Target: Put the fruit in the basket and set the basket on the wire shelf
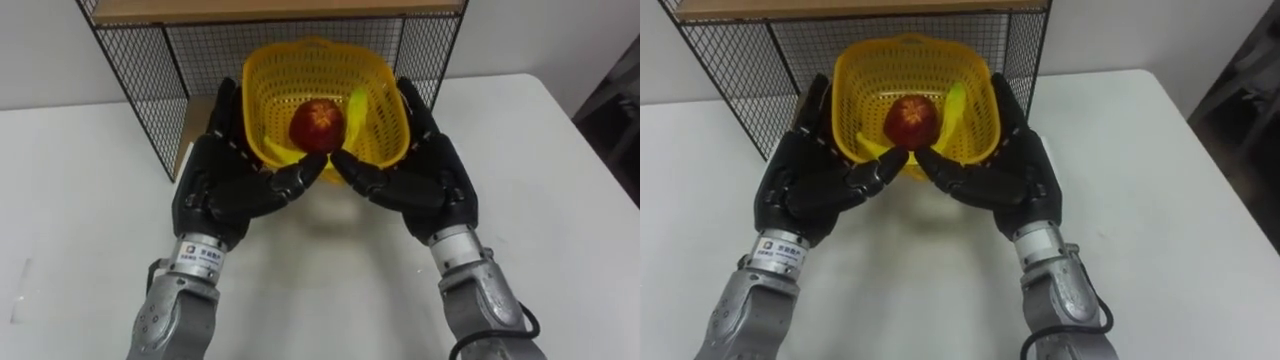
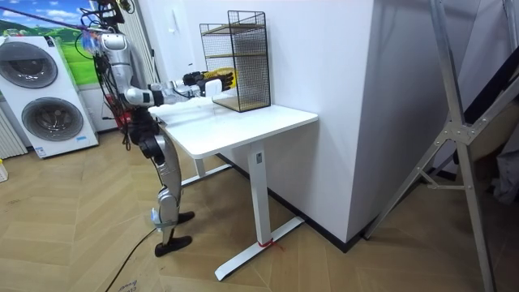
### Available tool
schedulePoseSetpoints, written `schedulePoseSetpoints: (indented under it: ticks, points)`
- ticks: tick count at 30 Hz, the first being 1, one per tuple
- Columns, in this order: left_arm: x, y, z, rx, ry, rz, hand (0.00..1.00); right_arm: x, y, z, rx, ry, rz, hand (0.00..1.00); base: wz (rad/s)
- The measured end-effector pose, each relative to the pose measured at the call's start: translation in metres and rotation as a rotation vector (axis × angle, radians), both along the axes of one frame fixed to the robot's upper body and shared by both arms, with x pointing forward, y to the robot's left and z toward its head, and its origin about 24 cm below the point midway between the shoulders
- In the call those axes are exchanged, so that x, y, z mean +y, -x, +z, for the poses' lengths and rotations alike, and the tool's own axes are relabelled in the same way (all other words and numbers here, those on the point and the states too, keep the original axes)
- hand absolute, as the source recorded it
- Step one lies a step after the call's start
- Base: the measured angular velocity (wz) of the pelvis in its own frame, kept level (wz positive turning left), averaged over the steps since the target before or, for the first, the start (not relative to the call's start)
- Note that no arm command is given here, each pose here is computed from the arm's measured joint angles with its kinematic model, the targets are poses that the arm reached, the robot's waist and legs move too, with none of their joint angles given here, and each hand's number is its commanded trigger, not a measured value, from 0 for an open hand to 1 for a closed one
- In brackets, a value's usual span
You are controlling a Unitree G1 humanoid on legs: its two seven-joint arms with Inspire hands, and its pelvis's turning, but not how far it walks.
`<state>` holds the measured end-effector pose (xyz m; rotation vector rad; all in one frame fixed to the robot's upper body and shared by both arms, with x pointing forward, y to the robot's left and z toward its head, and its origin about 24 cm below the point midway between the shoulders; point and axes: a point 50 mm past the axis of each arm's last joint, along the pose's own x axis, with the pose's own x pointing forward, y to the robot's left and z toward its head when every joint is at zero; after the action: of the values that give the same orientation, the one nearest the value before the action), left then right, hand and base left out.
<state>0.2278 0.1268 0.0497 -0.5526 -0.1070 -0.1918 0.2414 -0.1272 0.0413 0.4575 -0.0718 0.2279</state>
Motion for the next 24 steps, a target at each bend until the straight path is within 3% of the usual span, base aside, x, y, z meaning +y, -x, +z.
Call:
schedulePoseSetpoints:
  ticks: [11, 20, 24]
  points:
    - [-0.003, -0.018, -0.016, 0.092, -0.066, 0.007, 0.0, 0.003, -0.017, -0.007, 0.075, 0.059, -0.029, 0.0, 0.1]
    - [-0.014, -0.054, -0.01, 0.121, -0.151, 0.012, 0.0, -0.006, -0.048, -0.005, 0.127, 0.128, -0.077, 0.0, 0.08]
    - [-0.012, -0.057, -0.021, 0.215, -0.169, 0.028, 0.0, -0.005, -0.065, 0.002, 0.158, 0.148, -0.075, 0.0, -0.03]
